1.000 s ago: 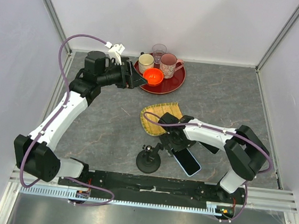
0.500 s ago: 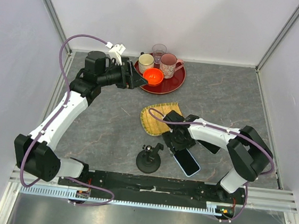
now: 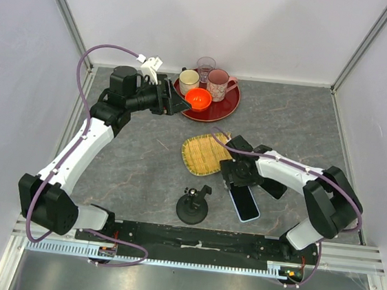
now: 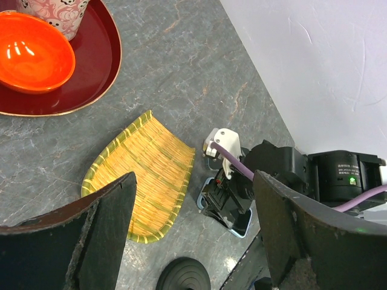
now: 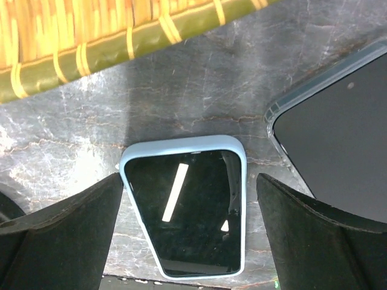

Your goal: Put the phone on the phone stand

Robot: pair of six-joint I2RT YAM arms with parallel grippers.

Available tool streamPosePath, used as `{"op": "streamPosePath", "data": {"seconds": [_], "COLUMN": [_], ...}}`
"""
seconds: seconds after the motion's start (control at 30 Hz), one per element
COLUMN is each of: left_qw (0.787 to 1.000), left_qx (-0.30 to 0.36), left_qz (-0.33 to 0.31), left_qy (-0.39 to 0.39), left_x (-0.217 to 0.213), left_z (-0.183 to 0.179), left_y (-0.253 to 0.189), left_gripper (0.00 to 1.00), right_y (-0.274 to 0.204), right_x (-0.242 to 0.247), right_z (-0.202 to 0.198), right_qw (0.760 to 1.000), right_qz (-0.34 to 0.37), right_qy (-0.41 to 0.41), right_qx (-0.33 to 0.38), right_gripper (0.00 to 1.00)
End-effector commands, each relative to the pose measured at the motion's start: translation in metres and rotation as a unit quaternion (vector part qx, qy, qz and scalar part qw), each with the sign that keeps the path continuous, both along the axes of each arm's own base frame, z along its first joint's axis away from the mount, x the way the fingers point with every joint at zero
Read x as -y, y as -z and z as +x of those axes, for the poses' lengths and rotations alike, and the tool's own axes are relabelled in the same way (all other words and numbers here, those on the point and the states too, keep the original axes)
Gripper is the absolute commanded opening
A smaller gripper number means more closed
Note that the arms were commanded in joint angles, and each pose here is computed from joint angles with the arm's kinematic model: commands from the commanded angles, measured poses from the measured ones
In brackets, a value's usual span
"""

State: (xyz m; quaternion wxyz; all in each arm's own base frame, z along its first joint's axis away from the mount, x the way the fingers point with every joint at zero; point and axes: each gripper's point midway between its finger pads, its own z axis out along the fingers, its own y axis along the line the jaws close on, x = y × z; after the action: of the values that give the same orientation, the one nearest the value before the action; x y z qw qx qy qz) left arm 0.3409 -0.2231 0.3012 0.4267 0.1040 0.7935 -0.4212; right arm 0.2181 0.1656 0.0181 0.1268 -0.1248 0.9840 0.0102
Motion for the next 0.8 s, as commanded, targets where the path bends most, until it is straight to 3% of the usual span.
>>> {"op": "streamPosePath", "data": {"seconds": [0.0, 0.4, 0.77], "left_qw": [1.0, 1.0, 1.0], "left_qx": [0.008, 0.006, 0.007], "left_qz": [-0.019, -0.021, -0.023], "left_qy": [0.007, 0.01, 0.011], "left_x": [0.003, 0.004, 0.004], "left_z": [-0.001, -0.002, -0.003], "left_y": [-0.01, -0.01, -0.012], "left_gripper": [0.84, 0.84, 0.84], "right_y": [-0.008, 0.002, 0.019], "right_x": [0.001, 0.006, 0.021], "right_z": [-0.01, -0.051, -0.054], "right_qw": [1.0, 0.999, 0.996], "right_qz": [0.014, -0.016, -0.074], "right_qy": [0.002, 0.006, 0.042], "right_qx": [0.003, -0.048, -0.038], "right_gripper": [0.98, 0.98, 0.98]}}
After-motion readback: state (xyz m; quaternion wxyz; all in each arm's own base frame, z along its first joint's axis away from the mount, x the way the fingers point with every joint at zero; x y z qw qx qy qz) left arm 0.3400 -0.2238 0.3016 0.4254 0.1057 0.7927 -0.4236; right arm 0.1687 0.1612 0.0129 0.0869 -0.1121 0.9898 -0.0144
